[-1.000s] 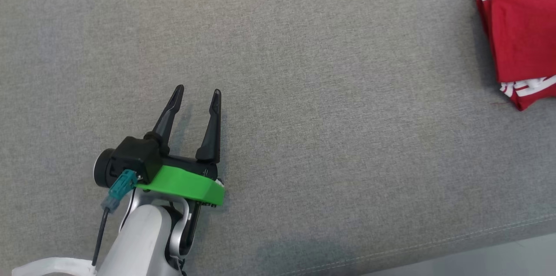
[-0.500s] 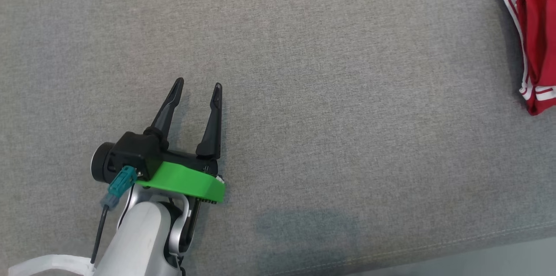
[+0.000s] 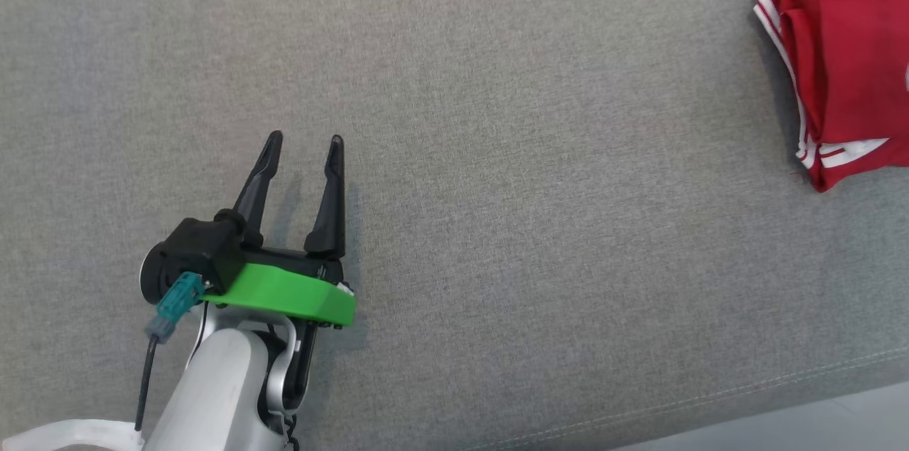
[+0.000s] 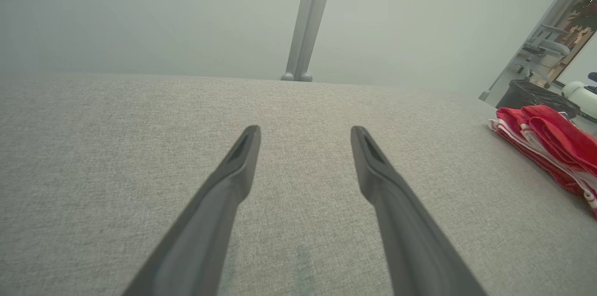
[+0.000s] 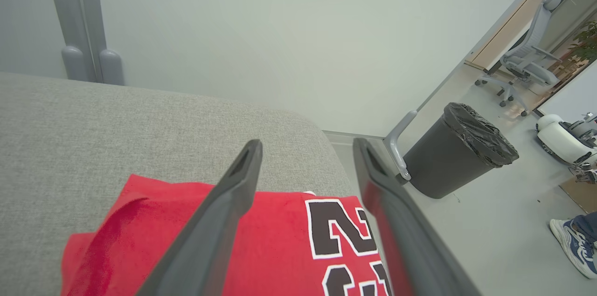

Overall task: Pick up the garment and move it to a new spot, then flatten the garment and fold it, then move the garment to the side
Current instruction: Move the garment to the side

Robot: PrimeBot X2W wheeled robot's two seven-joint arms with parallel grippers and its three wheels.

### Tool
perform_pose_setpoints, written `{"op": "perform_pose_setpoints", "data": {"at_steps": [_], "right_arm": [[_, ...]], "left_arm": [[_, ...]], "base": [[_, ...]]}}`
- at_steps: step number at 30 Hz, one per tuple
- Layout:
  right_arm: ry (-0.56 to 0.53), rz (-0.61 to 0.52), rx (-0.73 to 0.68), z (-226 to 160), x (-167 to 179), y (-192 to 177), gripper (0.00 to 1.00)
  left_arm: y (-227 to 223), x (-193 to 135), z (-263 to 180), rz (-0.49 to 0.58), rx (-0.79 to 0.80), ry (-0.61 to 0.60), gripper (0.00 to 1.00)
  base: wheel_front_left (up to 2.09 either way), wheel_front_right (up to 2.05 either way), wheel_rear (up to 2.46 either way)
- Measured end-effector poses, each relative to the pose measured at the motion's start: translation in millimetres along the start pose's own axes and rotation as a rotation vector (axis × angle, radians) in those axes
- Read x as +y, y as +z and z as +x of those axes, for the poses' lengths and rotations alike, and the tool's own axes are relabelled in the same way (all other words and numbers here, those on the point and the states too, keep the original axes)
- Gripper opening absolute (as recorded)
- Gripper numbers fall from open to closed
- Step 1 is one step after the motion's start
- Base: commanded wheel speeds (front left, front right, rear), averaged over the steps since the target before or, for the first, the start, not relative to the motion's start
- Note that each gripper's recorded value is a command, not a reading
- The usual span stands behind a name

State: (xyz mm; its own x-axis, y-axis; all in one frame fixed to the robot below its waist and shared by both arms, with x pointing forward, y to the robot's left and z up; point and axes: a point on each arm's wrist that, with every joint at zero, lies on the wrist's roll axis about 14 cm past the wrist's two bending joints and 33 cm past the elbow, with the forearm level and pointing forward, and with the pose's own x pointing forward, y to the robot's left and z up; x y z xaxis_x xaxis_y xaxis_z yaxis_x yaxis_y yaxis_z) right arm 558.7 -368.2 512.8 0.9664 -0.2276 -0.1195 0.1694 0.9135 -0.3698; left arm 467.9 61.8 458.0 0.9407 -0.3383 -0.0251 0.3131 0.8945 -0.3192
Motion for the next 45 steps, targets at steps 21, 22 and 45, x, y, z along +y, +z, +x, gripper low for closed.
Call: {"op": "perform_pose_setpoints", "data": {"at_steps": [21, 22, 45], "right_arm": [[0.213, 0.261, -0.314, -95.1, 66.7, 92.0, 1.0], [0.218, 0.284, -0.321, -100.5, 70.5, 92.5, 1.0], [0.242, 0.417, -0.357, -205.7, 128.3, 71.6, 1.0]], "left_arm": [[63.4, 27.4, -51.1, 0.009, -0.159, 0.192, 1.0], [63.8, 30.7, -55.6, 0.016, -0.159, 0.206, 1.0], [54.0, 51.9, -119.1, 0.057, -0.145, 0.316, 1.0]], "base": [[0.0, 0.0, 0.0], [0.0, 0.0, 0.0], [0.0, 0.0, 0.0]]}}
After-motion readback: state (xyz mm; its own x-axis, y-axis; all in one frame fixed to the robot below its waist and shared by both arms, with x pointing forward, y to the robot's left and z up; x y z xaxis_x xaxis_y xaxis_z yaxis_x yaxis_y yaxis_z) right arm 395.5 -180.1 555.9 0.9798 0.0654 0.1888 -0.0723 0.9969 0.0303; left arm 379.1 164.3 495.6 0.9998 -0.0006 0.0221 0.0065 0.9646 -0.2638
